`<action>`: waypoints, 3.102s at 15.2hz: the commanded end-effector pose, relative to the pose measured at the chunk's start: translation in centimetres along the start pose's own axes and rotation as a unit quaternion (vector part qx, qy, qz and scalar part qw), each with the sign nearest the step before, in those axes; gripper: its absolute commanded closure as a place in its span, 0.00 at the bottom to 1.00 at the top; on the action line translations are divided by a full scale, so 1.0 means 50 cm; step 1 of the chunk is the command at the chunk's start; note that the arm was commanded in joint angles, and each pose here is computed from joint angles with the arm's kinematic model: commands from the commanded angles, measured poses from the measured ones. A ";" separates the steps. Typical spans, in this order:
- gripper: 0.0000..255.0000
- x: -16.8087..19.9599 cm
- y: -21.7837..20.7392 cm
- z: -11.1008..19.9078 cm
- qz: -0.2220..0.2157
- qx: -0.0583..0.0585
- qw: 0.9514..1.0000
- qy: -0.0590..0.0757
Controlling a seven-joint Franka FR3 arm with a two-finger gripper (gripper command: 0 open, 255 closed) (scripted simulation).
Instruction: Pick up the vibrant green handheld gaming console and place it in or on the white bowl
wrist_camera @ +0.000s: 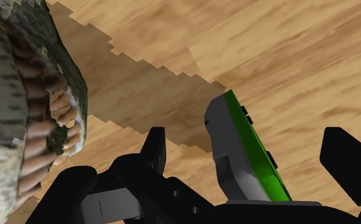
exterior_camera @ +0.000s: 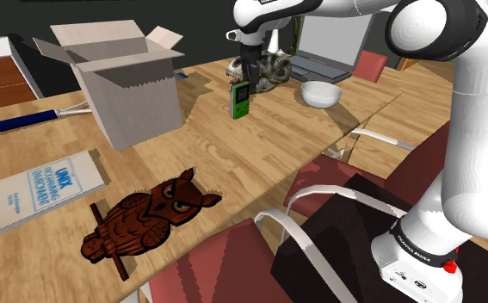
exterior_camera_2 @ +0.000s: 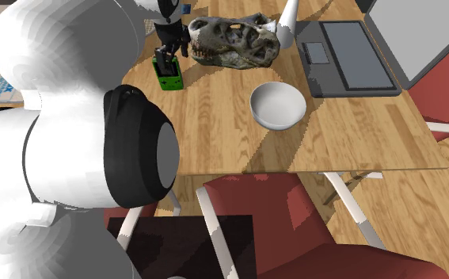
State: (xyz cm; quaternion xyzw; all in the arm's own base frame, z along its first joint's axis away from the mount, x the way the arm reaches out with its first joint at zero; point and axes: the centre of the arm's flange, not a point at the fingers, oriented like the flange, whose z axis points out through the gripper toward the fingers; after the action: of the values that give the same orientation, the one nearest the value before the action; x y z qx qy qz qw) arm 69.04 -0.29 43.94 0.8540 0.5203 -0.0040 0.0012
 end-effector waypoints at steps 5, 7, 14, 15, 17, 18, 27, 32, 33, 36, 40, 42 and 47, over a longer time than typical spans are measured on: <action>1.00 0.000 0.000 0.000 0.000 0.000 1.000 0.000; 1.00 0.000 0.000 0.000 0.000 0.000 1.000 0.000; 1.00 0.000 0.000 -0.042 0.000 0.000 1.000 0.000; 1.00 0.000 0.000 -0.053 0.000 0.000 1.000 0.000; 1.00 -0.001 0.000 -0.074 0.000 0.000 1.000 0.000; 1.00 -0.001 0.000 -0.084 0.000 0.000 1.000 0.000; 1.00 -0.001 0.000 -0.179 0.000 0.000 1.000 0.000; 1.00 -0.002 0.000 -0.232 0.000 0.000 1.000 0.000; 1.00 -0.002 0.000 -0.243 0.000 0.000 1.000 0.000; 1.00 -0.002 -0.001 -0.274 0.000 0.000 1.000 0.000; 1.00 -0.081 0.008 -0.293 0.000 0.000 1.000 0.000; 1.00 -0.133 0.014 -0.298 0.000 0.000 1.000 0.000; 1.00 -0.263 0.029 -0.311 0.000 0.000 1.000 0.000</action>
State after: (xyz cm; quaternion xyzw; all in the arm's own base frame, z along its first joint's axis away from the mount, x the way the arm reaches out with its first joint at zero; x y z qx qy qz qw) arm 64.63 -11.23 59.35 0.8543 0.5198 -0.0042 0.0011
